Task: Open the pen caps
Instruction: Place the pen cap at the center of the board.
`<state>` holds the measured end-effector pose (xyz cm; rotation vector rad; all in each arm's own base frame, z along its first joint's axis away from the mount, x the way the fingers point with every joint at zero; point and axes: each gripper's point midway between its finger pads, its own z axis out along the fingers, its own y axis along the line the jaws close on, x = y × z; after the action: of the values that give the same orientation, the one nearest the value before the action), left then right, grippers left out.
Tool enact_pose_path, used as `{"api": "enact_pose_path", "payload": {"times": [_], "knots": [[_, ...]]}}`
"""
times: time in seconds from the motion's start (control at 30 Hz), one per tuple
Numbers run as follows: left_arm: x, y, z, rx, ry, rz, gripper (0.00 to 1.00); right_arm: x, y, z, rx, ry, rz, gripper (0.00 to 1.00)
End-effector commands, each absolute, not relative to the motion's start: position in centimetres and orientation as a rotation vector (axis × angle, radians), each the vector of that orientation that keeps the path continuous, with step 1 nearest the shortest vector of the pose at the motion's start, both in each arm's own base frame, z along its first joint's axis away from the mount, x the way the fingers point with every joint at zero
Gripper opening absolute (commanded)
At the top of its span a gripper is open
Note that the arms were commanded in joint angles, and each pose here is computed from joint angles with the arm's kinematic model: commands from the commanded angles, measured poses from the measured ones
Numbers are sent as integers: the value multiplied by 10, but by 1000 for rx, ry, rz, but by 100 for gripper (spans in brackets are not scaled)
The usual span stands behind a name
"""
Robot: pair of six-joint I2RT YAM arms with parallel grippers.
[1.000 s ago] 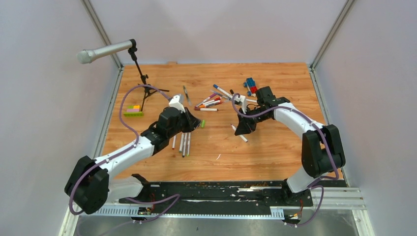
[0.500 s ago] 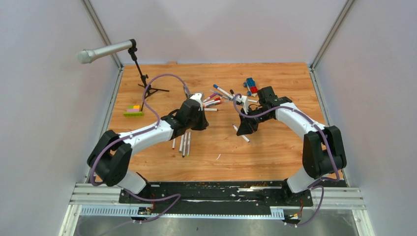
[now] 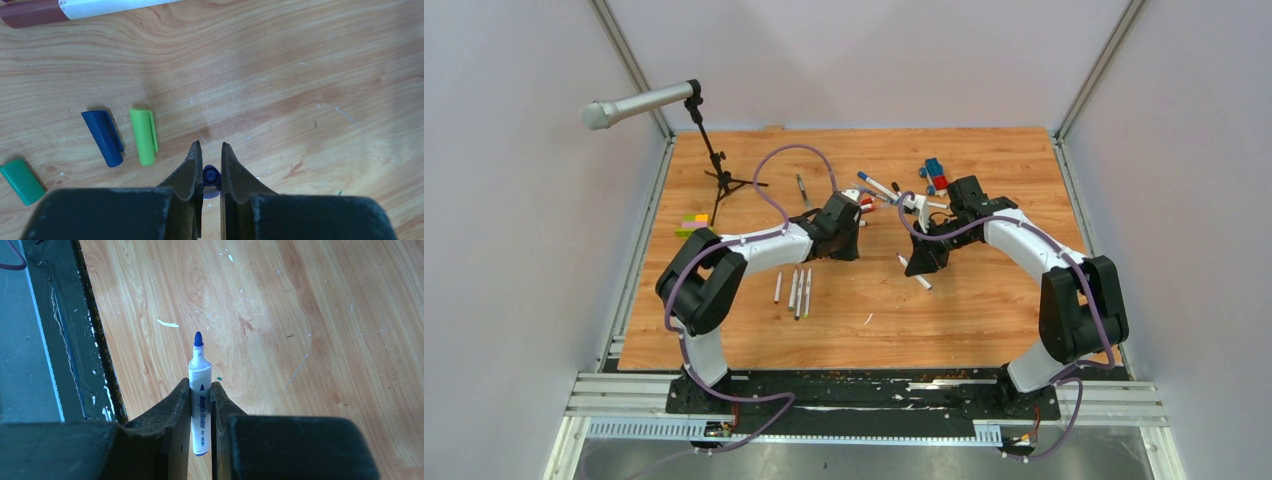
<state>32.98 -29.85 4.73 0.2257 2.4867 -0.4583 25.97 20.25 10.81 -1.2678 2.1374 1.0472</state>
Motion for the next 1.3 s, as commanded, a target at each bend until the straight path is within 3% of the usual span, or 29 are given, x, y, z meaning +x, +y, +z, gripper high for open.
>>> {"api": "enact_pose_path", "payload": {"times": [0.0, 0.8, 1.27], "knots": [[342, -297, 52, 245, 2470, -378, 8, 267, 206, 126, -1294, 2051, 1036, 1], [351, -286, 23, 265, 2585, -166, 29, 265, 207, 124, -1297, 2058, 1058, 1], [356, -292, 53, 262, 2540, -212, 34, 260, 212, 129, -1270, 2049, 1118, 0]]}}
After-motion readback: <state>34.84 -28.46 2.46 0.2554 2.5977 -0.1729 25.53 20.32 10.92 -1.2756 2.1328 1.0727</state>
